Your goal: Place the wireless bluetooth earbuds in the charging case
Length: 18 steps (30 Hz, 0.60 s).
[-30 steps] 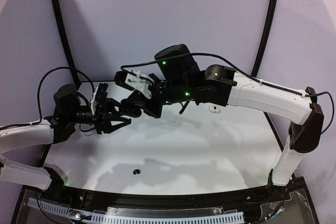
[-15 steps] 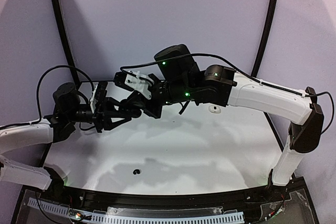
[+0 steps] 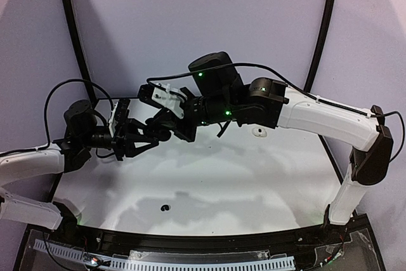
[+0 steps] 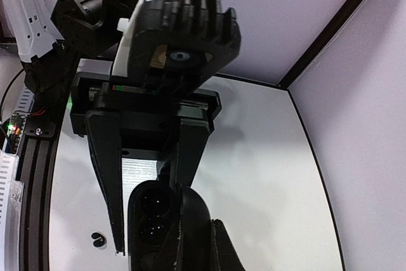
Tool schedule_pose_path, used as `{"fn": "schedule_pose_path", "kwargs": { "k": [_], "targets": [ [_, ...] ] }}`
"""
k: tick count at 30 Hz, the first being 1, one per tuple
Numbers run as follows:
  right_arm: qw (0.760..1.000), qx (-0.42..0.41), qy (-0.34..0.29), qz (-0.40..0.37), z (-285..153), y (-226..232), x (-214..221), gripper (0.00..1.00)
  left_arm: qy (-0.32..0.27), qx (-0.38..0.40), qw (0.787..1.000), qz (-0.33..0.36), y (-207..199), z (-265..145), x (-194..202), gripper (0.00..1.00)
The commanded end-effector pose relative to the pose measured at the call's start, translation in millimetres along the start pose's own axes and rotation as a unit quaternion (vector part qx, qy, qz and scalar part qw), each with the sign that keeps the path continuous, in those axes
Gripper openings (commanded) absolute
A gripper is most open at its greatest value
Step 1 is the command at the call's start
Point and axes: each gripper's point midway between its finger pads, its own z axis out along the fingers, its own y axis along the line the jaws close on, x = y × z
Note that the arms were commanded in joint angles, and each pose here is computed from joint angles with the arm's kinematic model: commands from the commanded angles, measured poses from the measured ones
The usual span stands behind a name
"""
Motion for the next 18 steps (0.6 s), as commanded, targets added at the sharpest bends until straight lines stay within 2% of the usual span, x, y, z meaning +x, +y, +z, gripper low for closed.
{"fn": "schedule_pose_path", "kwargs": {
  "k": [1,5,8,12,18],
  "targets": [
    [0.999,0.009,-0.034,-0.001,-15.1,-2.7,-21.0,0.0,-0.008,0.008,1.0,0.011,-3.1,0.5,-8.8,0.27],
    [0.999,0.004,-0.035,-0.002,-13.7,-0.8,-20.6,0.0,-0.009,0.009,1.0,-0.001,-2.8,0.9,-10.0,0.36],
    [0.999,0.004,-0.036,-0.004,-13.8,-1.4,-21.0,0.0,-0.011,0.01,1.0,-0.001,-2.9,1.0,-12.0,0.39],
    [0.999,0.004,-0.036,-0.005,-14.0,-0.9,-21.6,0.0,-0.01,0.014,1.0,-0.002,-3.7,1.3,-11.8,0.32],
    [0.999,0.002,-0.037,-0.005,-14.6,-0.2,-22.0,0.0,-0.011,0.014,1.0,-0.002,-3.4,1.5,-12.6,0.28]
  ]
}}
